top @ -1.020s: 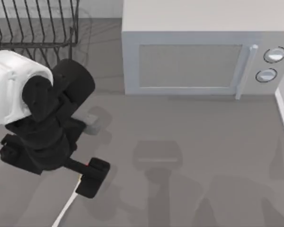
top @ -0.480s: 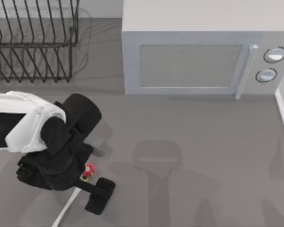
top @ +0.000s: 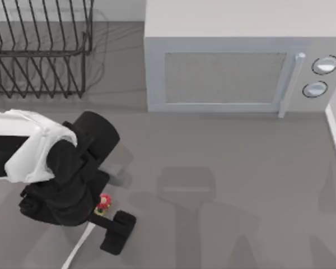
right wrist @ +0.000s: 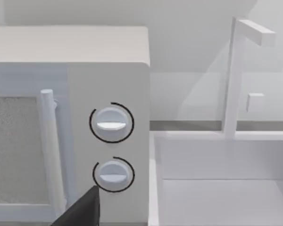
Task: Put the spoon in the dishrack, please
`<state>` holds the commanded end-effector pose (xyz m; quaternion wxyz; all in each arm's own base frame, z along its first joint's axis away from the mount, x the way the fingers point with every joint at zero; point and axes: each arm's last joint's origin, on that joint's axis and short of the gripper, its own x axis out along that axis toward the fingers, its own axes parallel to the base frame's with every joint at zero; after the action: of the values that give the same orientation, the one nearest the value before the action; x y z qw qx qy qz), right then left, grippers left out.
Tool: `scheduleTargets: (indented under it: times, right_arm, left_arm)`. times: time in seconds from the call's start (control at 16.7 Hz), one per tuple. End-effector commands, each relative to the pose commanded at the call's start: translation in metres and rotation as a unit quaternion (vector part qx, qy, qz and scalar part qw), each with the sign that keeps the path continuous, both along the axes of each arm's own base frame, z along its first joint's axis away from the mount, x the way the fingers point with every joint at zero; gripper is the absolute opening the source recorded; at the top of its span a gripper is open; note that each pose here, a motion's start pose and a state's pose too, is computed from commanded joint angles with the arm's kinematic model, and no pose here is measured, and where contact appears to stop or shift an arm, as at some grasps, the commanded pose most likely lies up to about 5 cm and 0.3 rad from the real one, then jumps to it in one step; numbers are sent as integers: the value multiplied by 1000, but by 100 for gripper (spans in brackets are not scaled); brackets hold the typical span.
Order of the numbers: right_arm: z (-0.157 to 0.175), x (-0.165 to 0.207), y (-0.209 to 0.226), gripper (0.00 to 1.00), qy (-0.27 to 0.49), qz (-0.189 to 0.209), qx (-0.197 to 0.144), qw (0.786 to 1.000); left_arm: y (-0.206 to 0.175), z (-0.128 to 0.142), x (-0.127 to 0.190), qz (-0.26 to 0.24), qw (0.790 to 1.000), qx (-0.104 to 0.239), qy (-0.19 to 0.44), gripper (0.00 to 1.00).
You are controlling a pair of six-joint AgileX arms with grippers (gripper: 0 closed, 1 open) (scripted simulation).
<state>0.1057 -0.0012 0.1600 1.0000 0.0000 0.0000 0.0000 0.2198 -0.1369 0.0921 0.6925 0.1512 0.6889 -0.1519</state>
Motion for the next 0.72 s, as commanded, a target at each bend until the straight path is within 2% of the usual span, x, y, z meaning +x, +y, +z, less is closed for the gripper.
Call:
scheduleTargets:
  times: [0.66, 0.72]
  right_arm:
    - [0, 0, 0, 100, 0, 0, 0, 1000]
    - [0, 0, 0, 100, 0, 0, 0, 1000]
  left_arm:
    - [0, 0, 0, 0, 1000, 0, 0, 2]
    - [0, 0, 0, 0, 1000, 0, 0, 0]
